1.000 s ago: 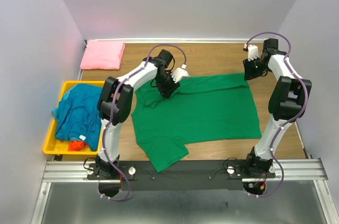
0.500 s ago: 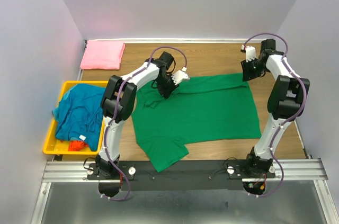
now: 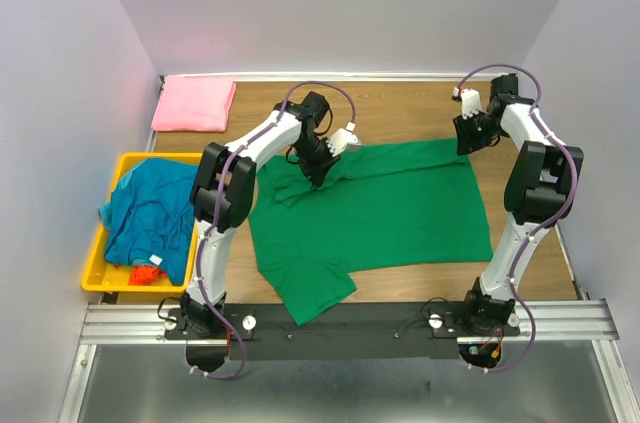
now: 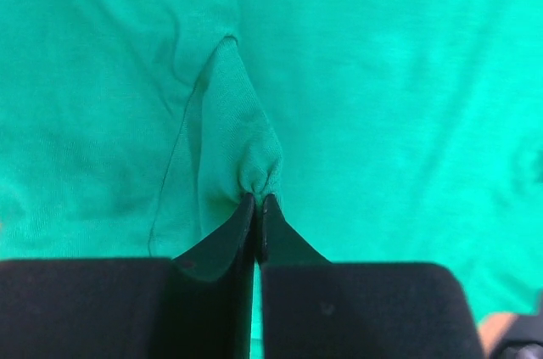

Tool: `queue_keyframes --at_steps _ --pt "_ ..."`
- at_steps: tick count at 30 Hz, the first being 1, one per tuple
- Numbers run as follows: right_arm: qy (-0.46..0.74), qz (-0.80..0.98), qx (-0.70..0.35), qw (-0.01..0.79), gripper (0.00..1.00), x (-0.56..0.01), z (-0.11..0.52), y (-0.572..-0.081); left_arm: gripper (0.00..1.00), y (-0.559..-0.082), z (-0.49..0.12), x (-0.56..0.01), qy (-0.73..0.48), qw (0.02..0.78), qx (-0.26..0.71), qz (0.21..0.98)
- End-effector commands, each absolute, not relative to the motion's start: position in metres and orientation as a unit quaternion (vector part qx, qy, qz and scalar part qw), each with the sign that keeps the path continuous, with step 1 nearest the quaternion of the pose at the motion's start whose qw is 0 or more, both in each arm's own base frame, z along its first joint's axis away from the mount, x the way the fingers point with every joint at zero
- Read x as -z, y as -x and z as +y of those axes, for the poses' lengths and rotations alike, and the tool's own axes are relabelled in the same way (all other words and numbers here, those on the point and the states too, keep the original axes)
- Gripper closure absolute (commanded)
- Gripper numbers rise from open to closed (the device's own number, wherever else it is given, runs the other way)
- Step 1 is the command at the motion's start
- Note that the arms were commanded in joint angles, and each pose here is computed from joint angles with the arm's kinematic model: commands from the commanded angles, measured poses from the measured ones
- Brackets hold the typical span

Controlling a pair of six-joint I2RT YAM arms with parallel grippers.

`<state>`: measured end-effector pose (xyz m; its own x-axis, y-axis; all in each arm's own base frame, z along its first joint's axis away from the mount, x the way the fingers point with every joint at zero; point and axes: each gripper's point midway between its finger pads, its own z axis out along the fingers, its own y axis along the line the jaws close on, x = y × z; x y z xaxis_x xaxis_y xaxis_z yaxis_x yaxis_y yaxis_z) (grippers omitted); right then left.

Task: Fold and stack the t-shirts
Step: Fold the tshirt

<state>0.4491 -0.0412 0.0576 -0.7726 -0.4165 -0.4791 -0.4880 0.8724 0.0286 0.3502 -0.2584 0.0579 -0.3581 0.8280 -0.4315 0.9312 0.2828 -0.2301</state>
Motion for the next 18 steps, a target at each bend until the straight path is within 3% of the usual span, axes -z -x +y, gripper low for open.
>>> queue_keyframes --at_steps 1,4,5,8,18 --pt "0.25 0.938 -0.069 0.228 0.62 -0.055 -0.043 -0.448 0.89 -0.311 -0.276 -0.075 -0.556 0.08 0.303 0.77" --pt "0.252 0.938 -0.067 0.228 0.62 -0.056 -0.043 -0.447 0.76 -0.297 -0.284 -0.08 -0.562 0.073 0.329 0.756" --pt "0.253 0.938 -0.065 0.228 0.62 -0.057 -0.044 -0.447 0.64 -0.292 -0.287 -0.082 -0.563 0.072 0.336 0.751" --pt "0.254 0.937 -0.067 0.229 0.61 -0.058 -0.043 -0.445 0.52 -0.291 -0.287 -0.087 -0.56 0.077 0.342 0.75" --pt "0.26 0.931 -0.082 0.241 0.61 -0.069 -0.031 -0.447 0.55 -0.351 -0.221 -0.096 -0.453 0.157 0.29 0.828"
